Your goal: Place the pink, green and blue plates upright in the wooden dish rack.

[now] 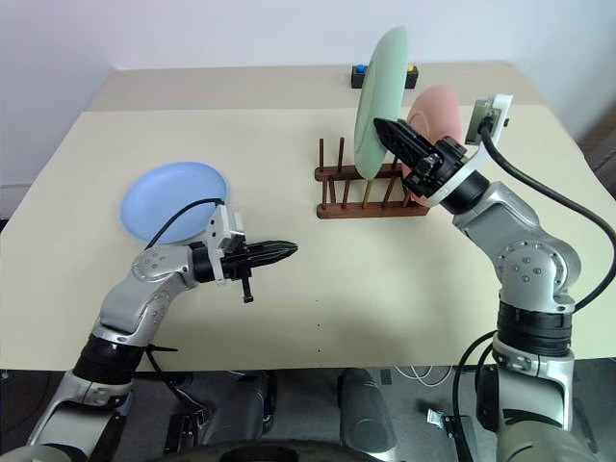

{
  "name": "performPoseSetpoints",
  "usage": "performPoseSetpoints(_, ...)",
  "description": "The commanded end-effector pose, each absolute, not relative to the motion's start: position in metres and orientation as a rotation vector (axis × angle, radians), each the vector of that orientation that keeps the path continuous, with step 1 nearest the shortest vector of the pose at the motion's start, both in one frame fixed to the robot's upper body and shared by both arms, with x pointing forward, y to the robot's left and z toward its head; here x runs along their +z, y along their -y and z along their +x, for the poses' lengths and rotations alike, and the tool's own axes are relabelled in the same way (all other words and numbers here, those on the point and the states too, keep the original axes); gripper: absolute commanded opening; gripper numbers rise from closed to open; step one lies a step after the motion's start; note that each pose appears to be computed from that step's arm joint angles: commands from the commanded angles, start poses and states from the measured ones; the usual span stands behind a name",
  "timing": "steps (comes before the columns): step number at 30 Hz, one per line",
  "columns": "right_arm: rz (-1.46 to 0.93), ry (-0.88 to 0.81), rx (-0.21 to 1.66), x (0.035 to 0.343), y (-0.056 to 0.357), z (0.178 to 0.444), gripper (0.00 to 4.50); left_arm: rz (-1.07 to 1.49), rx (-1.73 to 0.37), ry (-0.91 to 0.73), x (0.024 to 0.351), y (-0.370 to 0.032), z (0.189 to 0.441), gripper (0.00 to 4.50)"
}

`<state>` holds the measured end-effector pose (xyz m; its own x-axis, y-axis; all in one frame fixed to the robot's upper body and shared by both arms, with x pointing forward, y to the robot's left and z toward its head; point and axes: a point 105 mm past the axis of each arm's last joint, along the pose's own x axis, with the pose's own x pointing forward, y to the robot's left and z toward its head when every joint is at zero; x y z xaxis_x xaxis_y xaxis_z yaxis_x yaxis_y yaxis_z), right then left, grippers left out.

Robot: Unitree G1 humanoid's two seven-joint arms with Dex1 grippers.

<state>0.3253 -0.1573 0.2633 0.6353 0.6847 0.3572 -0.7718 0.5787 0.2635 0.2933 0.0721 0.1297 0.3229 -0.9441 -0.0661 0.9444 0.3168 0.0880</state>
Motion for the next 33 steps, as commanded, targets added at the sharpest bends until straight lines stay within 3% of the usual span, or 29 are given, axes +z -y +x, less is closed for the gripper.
performPoseSetpoints(1, 0.403, 0.295, 0.847, 0.28, 0.168, 0.323, 0.04, 0.132, -1.256, 0.04, 0.137, -0.069, 0.291, 0.0)
performPoseSetpoints(15, 0.386, 0.303, 0.837, 0.285, 0.176, 0.326, 0.04, 0.136, -1.254, 0.035, 0.137, -0.069, 0.291, 0.0)
performPoseSetpoints(32, 0.4, 0.208, 0.85, 0.267, 0.178, 0.335, 0.04, 0.143, -1.247, 0.032, 0.131, -0.071, 0.292, 0.0)
performPoseSetpoints(33, 0.4, 0.208, 0.848, 0.267, 0.178, 0.336, 0.33, 0.144, -1.246, 0.032, 0.131, -0.071, 0.292, 0.0)
